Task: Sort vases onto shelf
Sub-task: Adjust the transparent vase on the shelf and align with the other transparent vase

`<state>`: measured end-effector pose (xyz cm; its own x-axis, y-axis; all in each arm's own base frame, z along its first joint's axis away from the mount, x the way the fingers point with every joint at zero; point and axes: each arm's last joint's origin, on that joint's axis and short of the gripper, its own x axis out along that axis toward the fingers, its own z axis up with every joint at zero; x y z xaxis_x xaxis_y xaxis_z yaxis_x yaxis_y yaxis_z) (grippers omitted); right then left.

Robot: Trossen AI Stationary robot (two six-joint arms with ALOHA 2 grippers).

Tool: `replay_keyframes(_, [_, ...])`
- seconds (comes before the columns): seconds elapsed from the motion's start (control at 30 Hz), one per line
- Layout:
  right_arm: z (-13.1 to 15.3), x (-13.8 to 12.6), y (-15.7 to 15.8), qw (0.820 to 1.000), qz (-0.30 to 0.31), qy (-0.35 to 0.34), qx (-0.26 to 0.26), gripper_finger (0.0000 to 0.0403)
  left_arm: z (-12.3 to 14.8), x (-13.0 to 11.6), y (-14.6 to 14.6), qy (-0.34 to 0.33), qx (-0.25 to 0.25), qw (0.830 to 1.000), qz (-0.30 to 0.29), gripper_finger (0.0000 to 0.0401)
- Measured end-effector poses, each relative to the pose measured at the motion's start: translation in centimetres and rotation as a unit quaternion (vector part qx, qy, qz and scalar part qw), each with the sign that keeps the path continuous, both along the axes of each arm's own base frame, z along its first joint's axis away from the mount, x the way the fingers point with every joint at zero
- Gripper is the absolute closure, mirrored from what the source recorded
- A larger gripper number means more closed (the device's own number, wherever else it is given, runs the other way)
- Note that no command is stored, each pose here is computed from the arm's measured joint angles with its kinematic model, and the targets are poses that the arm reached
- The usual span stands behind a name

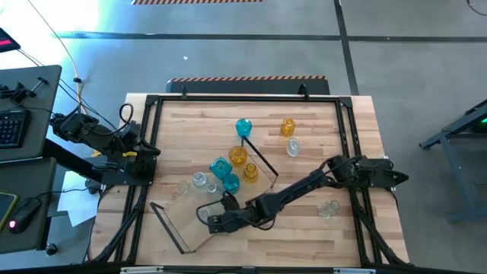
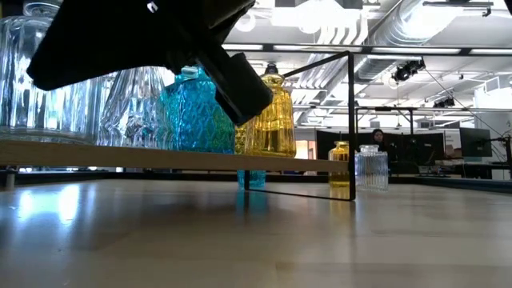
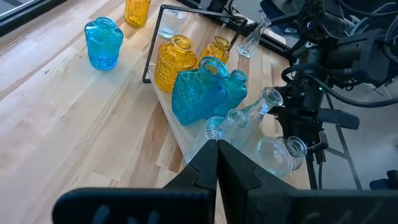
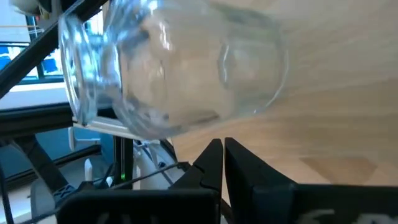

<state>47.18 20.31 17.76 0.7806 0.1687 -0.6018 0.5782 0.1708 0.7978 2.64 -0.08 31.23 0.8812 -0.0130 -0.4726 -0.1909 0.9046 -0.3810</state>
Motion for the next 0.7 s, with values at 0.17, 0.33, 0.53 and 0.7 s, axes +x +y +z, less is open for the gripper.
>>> replay_keyframes(0.17, [-0.3,0.0,-0.5,1.000,-0.010,0.012,-0.015,0.0403,0.0,0.0,0.0,0.000,-0.004,1.000,0.000,0.0401])
replay_keyframes(0.33, [-0.1,0.4,-1.1,1.000,-0.015,0.003,-0.019,0.0403,0.0,0.0,0.0,0.001,-0.006,1.000,-0.002,0.0401])
replay_keyframes(0.53, [0.3,1.0,-1.9,0.999,-0.015,-0.025,-0.022,0.0403,0.0,0.0,0.0,0.001,-0.006,1.000,-0.003,0.0401])
replay_keyframes(0.7, [0.4,1.3,-2.4,0.999,-0.019,-0.032,-0.024,0.0403,0.0,0.0,0.0,0.001,-0.006,1.000,-0.003,0.0401])
